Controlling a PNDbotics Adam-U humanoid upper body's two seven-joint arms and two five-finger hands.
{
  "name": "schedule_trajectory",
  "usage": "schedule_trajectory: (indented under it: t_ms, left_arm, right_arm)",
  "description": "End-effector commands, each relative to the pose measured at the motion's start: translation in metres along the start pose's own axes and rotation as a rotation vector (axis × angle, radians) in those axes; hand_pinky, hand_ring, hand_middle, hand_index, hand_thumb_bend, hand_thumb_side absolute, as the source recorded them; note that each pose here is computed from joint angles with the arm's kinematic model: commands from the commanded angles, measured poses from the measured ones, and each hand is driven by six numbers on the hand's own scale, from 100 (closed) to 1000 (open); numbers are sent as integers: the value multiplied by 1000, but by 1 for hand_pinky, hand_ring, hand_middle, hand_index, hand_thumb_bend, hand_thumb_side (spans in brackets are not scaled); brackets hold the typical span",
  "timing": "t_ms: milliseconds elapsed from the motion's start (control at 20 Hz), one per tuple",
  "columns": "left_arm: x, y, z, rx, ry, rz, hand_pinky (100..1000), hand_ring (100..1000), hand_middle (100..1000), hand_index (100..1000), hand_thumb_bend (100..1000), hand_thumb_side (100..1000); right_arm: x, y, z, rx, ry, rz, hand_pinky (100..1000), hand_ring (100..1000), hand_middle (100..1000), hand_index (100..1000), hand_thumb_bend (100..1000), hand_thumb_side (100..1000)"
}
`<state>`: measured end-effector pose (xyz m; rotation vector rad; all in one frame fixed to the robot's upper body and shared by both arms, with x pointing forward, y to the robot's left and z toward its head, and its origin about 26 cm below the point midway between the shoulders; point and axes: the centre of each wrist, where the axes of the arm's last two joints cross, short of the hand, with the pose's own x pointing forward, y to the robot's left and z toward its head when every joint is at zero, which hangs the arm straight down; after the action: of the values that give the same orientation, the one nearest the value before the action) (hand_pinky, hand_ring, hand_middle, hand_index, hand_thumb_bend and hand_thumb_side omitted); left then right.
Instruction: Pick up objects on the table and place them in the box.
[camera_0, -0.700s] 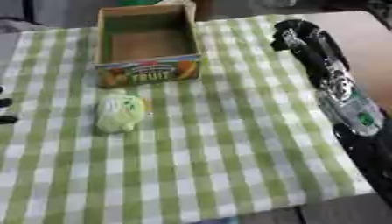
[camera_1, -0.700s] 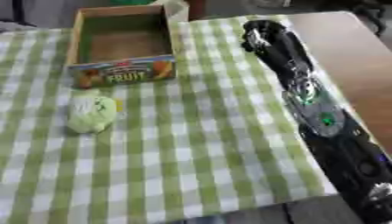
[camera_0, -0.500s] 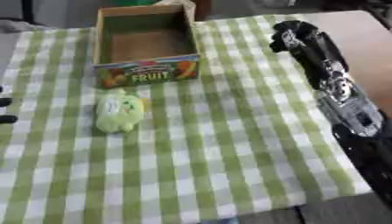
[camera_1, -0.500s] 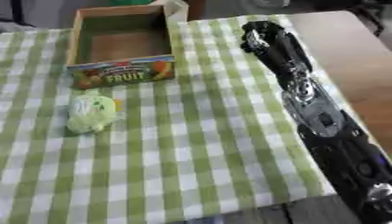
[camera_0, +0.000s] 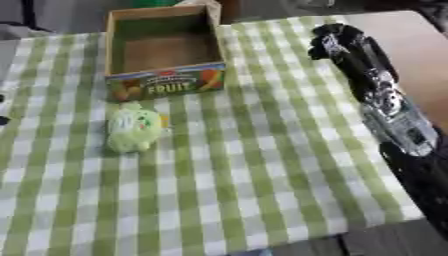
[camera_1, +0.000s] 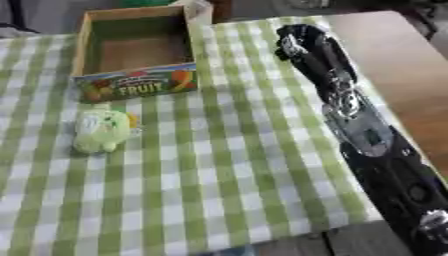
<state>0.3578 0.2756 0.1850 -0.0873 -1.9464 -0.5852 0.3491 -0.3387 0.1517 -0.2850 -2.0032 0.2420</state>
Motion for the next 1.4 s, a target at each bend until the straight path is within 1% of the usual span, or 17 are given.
schedule_trajectory:
  t_ms: [50, 200, 350, 400, 450, 500, 550, 600, 650, 850, 1050, 1400]
  left_arm:
    - [16, 11, -10, -61, -39, -138, 651, 782, 761, 709, 249, 100]
    - [26, 12, -26, -140, -58, -272, 654, 783, 762, 719, 324, 100]
    - [34, 7, -44, -229, -89, -403, 661, 793, 771, 735, 449, 100]
    - [35, 4, -49, -258, -96, -443, 662, 795, 773, 740, 473, 100]
    - [34, 1, -55, -281, -101, -475, 666, 799, 777, 748, 524, 100]
    - [34, -2, -61, -306, -107, -511, 668, 800, 779, 752, 555, 100]
    - [32, -6, -67, -330, -111, -546, 673, 804, 784, 760, 606, 100]
    - [29, -10, -73, -352, -114, -582, 676, 805, 786, 762, 629, 100]
    - [26, -14, -78, -370, -116, -612, 682, 810, 791, 767, 677, 100]
    - [10, -29, -95, -430, -119, -708, 695, 817, 804, 773, 770, 100]
    - [-8, -43, -105, -445, -104, -746, 690, 815, 810, 775, 772, 100]
    - [-35, -62, -110, -476, -54, -721, 685, 813, 812, 775, 767, 104]
  right_arm:
    - [7, -6, -5, 1, -26, 11, 653, 604, 564, 708, 100, 586]
    - [8, -4, -6, 6, -28, 8, 653, 604, 564, 708, 100, 584]
    - [8, -3, -6, 12, -29, 5, 653, 604, 564, 708, 100, 585]
    - [8, -2, -6, 14, -29, 4, 653, 604, 564, 708, 100, 585]
    - [8, -2, -7, 16, -29, 3, 653, 604, 564, 708, 100, 585]
    - [9, -1, -7, 18, -30, 1, 653, 604, 564, 708, 100, 585]
    - [9, -1, -7, 19, -31, 0, 653, 604, 564, 708, 100, 584]
    - [9, 0, -7, 20, -32, -1, 653, 604, 564, 708, 100, 584]
    - [9, 0, -7, 21, -32, -2, 653, 604, 563, 708, 100, 584]
    - [9, 1, -7, 21, -32, -4, 653, 603, 563, 708, 100, 586]
    - [8, 2, -7, 21, -29, -9, 653, 603, 563, 708, 100, 592]
    - [7, 4, -8, 24, -29, -15, 653, 604, 563, 709, 100, 594]
